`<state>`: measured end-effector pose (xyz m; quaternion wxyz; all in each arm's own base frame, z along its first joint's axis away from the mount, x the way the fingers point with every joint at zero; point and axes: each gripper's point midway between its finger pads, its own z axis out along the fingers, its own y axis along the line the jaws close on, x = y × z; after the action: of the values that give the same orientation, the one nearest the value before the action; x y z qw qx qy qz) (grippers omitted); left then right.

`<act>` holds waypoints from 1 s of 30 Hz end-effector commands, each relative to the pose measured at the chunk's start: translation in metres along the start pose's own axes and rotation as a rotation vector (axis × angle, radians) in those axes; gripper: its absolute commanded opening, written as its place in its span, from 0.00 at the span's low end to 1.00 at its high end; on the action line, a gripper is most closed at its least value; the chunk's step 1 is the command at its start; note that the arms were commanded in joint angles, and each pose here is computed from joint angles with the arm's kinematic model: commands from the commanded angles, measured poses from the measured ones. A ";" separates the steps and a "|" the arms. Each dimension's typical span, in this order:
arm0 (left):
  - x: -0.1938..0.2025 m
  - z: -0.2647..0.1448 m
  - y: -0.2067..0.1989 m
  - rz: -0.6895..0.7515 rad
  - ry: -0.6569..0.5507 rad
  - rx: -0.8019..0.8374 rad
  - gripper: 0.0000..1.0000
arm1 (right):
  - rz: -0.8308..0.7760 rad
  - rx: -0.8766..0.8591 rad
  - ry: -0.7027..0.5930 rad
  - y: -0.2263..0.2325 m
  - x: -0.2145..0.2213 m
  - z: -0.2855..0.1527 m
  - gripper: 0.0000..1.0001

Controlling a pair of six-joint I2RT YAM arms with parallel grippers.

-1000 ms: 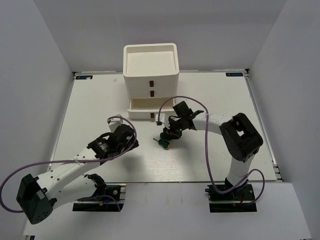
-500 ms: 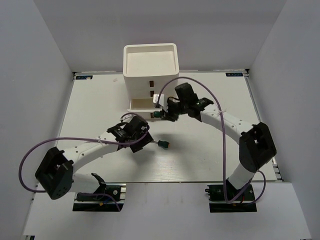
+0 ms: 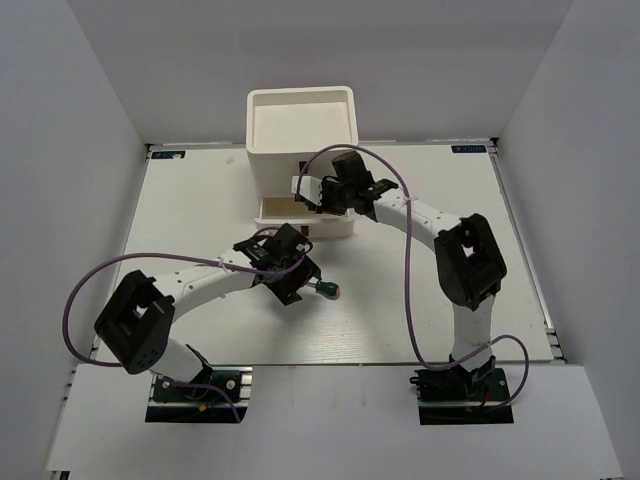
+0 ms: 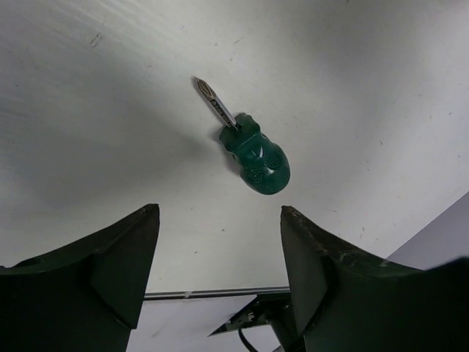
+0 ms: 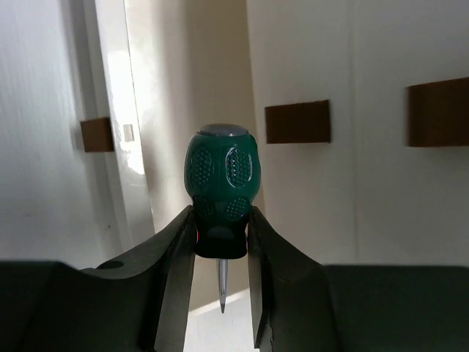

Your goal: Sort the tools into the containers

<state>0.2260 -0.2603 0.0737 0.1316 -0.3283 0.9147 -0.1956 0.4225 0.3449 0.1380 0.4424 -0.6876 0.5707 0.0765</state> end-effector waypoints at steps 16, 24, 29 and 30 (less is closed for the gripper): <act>0.017 0.021 -0.018 -0.087 0.113 -0.065 0.81 | 0.122 0.012 -0.030 -0.020 -0.016 -0.028 0.66; 0.011 0.037 -0.029 -0.103 0.082 -0.099 0.81 | 0.354 0.023 -0.087 -0.013 -0.018 -0.077 0.66; 0.010 0.050 -0.031 -0.089 0.061 -0.170 0.75 | 0.438 0.068 -0.141 -0.001 -0.016 -0.120 0.66; 0.010 0.051 -0.030 -0.089 0.062 -0.185 0.71 | 0.451 0.067 -0.144 0.001 -0.015 -0.123 0.66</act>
<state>0.2521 -0.3045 0.0379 0.0581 -0.3684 0.9162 -0.1465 0.3794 0.2719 0.2064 0.4639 -0.5504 0.6743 0.1651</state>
